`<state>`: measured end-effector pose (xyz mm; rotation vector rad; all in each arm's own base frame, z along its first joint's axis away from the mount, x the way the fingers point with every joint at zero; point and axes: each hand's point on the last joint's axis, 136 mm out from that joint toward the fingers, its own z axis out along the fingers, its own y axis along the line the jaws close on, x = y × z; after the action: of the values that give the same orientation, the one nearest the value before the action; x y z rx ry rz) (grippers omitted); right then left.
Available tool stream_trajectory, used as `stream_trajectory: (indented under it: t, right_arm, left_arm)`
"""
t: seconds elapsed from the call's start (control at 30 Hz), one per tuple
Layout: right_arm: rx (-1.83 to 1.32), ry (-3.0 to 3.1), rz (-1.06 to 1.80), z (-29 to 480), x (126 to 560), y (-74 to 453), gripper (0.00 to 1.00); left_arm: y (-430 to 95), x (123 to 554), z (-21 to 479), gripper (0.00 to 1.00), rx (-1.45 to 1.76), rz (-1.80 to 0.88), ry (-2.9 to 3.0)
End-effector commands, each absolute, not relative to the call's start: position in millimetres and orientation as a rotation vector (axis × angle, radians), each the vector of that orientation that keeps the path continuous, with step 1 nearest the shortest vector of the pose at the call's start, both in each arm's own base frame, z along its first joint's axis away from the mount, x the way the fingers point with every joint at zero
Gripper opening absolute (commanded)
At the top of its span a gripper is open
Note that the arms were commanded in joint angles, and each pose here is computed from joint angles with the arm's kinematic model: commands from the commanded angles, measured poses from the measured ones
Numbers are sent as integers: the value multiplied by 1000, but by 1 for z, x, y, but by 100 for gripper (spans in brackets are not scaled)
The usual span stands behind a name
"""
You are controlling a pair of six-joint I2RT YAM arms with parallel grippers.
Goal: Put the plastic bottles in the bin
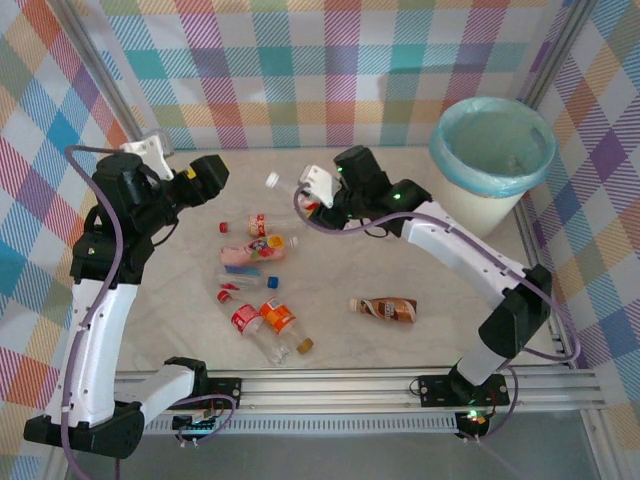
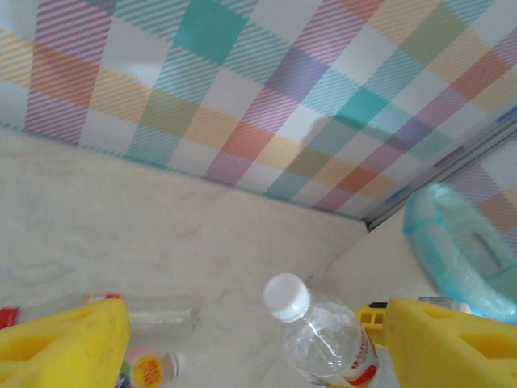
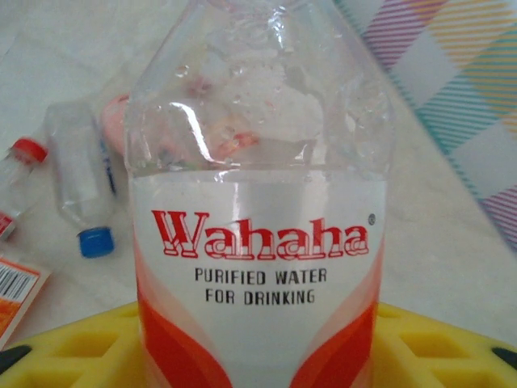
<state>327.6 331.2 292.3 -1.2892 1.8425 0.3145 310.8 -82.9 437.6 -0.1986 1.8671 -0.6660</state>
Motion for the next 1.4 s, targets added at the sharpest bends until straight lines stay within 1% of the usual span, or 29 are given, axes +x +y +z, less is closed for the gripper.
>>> stream_trajectory:
  t: [0.0,0.2,0.33,0.43,0.53,0.73,0.87,1.03,1.37]
  right_arm:
    - [-1157,1770,293,338,338,323,55]
    - [-1015,1749,191,376,368,279,55]
    - [-873,1752,122,399,394,236,54]
    - [-758,1745,58,414,413,199,53]
    - [-655,1734,-23,427,428,163,55]
    - [-476,1648,-152,458,435,112,55]
    - [-381,1597,-250,471,437,82,54]
    - [-294,1521,-367,478,438,53,55]
    - [-220,1479,-474,454,456,33,54]
  left_arm:
    - [-88,319,477,82,-177,-742,1751]
    - [-112,338,504,81,-124,-845,1708]
    - [-154,350,512,80,-33,-941,1719]
    - [-188,358,507,80,33,-998,1755]
    - [-222,361,496,80,103,-1025,1794]
    - [-277,364,468,80,214,-1063,1885]
    - [-291,366,455,80,233,-1070,1917]
    - [-294,368,445,80,236,-1049,1945]
    - [-307,370,420,80,237,-1042,2000]
